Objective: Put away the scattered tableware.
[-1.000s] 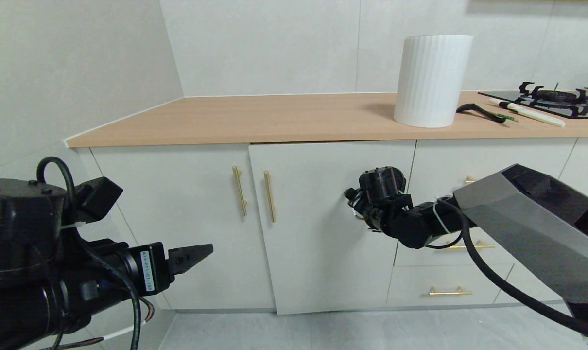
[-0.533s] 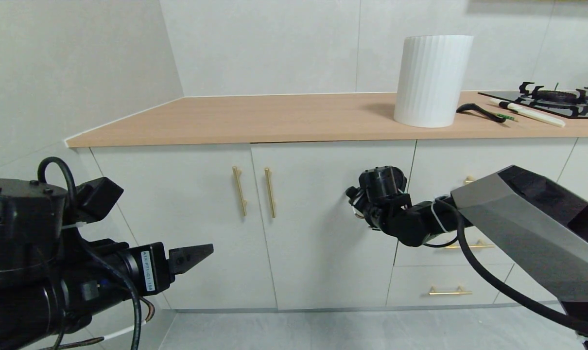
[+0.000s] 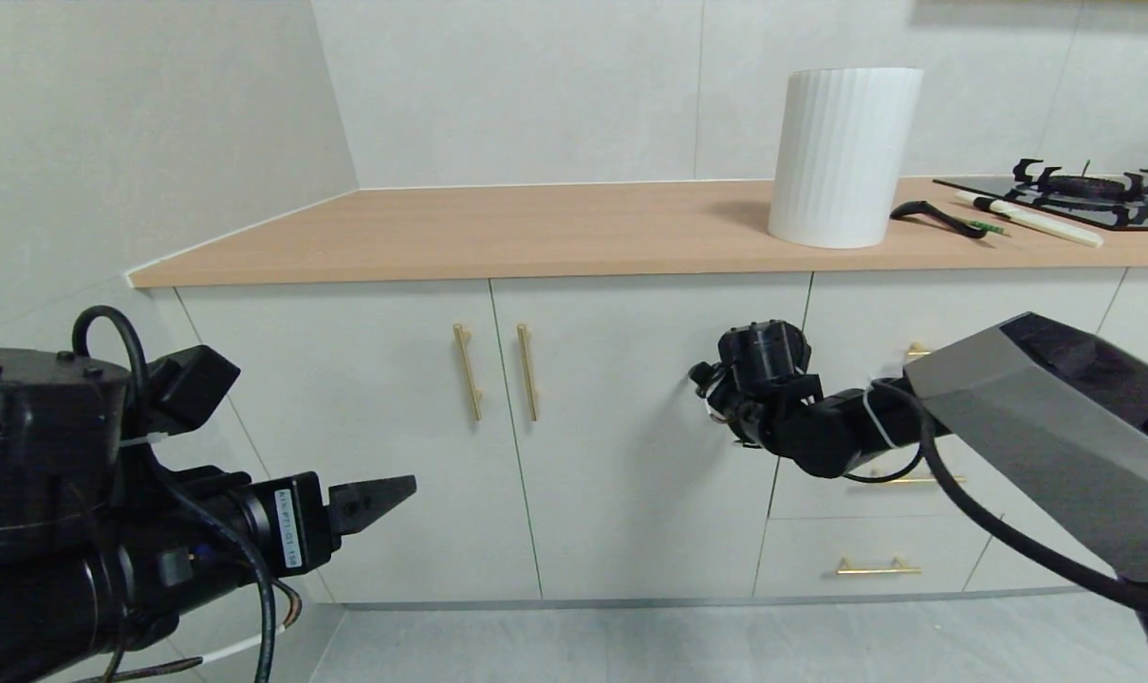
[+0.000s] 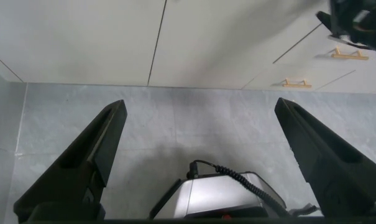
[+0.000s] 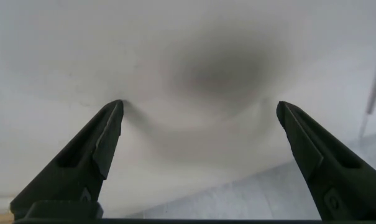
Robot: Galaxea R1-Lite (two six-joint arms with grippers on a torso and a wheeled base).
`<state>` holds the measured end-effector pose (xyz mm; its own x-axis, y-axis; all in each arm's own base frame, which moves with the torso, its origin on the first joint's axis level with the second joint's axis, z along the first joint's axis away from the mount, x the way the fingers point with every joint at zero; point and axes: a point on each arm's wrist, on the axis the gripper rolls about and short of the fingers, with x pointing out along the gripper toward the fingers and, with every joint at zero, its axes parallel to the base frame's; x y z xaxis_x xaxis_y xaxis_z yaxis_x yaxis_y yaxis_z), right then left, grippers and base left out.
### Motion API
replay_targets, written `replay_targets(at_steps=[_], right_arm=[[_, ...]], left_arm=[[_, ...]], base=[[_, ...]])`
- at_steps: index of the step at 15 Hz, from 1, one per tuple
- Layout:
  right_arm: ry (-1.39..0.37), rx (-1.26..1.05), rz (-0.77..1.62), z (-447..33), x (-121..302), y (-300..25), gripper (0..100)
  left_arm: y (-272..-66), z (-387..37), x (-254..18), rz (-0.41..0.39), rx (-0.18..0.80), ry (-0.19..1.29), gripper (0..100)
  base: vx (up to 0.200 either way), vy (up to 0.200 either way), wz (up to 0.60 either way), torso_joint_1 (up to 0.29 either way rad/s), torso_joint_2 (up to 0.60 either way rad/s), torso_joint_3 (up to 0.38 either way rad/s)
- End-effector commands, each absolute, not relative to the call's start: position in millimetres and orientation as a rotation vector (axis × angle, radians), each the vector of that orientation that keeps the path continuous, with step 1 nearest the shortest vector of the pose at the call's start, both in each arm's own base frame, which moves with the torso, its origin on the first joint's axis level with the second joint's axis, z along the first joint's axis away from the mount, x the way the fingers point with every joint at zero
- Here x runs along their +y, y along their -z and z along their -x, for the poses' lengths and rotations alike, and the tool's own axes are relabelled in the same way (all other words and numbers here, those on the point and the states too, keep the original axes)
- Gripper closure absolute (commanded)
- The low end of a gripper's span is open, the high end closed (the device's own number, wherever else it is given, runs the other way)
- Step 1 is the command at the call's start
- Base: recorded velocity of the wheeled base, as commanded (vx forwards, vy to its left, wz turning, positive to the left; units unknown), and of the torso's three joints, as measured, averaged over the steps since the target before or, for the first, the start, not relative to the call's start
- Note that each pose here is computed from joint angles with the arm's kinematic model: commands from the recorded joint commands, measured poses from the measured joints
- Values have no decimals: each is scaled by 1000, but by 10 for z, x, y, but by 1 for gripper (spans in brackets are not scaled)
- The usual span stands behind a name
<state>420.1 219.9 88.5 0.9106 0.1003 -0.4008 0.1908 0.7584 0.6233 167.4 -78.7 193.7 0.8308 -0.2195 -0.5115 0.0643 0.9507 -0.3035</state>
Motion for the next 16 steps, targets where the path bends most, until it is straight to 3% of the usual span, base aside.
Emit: replay_targets(at_steps=[1, 5, 7, 9, 11, 13, 16], right_arm=[[-90, 464, -734, -3714, 2108, -1406, 0], [-228, 401, -566, -2814, 1594, -2058, 0], [-255, 304, -438, -2259, 1243, -2292, 0], [-251, 197, -415, -1776, 954, -2471, 0], [-217, 99, -321, -1254, 640, -2500, 0], [-164, 3, -271, -796, 338, -2436, 0], [-54, -96, -247, -337, 52, -2367, 0]], left_arm=[[-1949, -1668, -783, 283, 567, 154, 0], [-2044, -1593, -735, 288, 516, 157, 0], [-2171, -1445, -588, 225, 416, 118, 0], [-2250, -1227, -450, 229, 335, 103, 0], [-2197, -907, -310, 228, 268, 111, 0], [-2088, -582, -153, 159, 179, 94, 0], [-2044, -202, -10, 169, 50, 71, 0]], base=[[0, 0, 0, 0, 0, 0], [0, 0, 0, 0, 0, 0], [0, 0, 0, 0, 0, 0], [0, 0, 0, 0, 0, 0], [0, 0, 0, 0, 0, 0], [0, 0, 0, 0, 0, 0], [0, 0, 0, 0, 0, 0]])
